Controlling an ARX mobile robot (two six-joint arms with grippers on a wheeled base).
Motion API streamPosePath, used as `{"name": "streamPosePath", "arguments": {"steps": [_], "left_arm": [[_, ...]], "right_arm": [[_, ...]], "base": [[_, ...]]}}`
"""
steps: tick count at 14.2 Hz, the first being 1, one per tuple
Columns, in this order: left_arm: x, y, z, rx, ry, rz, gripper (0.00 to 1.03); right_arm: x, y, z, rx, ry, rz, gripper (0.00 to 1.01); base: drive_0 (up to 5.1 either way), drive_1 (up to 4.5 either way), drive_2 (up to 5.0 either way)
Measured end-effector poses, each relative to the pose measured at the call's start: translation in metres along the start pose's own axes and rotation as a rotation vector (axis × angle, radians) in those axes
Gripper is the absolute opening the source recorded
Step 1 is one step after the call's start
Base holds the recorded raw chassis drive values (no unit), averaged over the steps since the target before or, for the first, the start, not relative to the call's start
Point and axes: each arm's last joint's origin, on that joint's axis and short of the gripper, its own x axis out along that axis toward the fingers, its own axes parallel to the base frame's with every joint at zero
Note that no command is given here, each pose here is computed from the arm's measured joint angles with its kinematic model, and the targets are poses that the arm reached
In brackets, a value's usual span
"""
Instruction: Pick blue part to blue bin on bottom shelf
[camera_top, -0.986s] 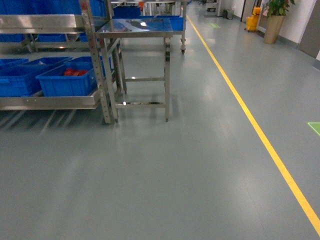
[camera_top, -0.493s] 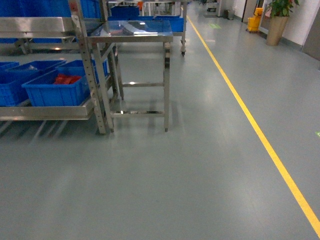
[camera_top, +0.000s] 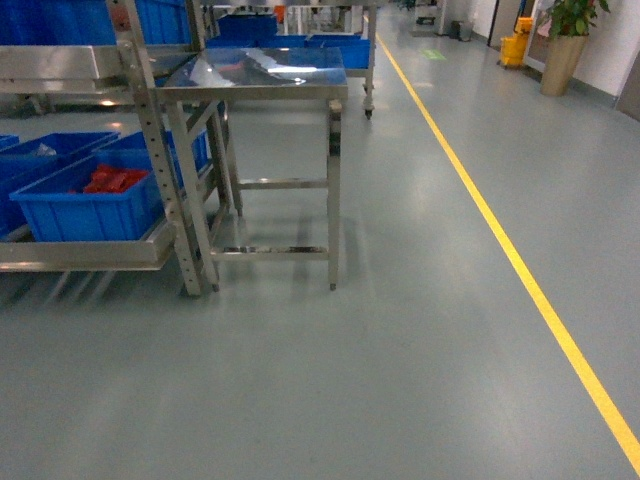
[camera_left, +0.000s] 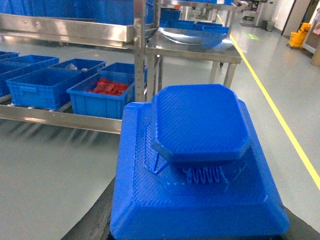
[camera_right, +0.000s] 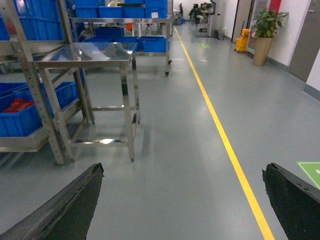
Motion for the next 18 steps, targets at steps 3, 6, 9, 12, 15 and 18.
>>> {"name": "streamPosePath", "arguments": {"steps": [3,6,9,12,15,18], "left_arm": [[0.0000,0.0000,-0.0002,0.001,0.002,-0.001,0.43],[0.0001,0.0000,0.0000,0.000,0.000,0.000,0.43],[0.0002,-0.0001,-0.0002,0.001,0.002,0.000,0.43],[0.0002,-0.0001,-0.0002,0.001,0.003,0.000,0.43],[0.0000,0.0000,0.0002,-0.001,-0.002,-0.001,0.43],[0.0000,-0.0001,0.0002,-0.001,-0.002,-0.002,0.43]], "right_arm": [[0.0000,0.0000,0.0003,0.000,-0.003,0.000,0.98],[0.0000,0.0000,0.0003,0.000,-0.003,0.000,0.98],[0.0000,0.0000,0.0003,0.000,-0.003,0.000,0.98],[0.0000,0.0000,0.0007,0.000,-0.008,0.000,0.98],[0.0000,0.0000,0.0001,0.000,-0.001,0.000,0.98],[0.0000,0.0000,0.0002,0.000,-0.002,0.000,0.98]], "base": [[0.0,4.31,-4.3],[-0.1,4.22,-4.4],[-0.1,4.21,-4.4],[-0.1,4.23,-4.3],[-0.1,4.22,-4.4],[0.0,4.26,-4.3]]}}
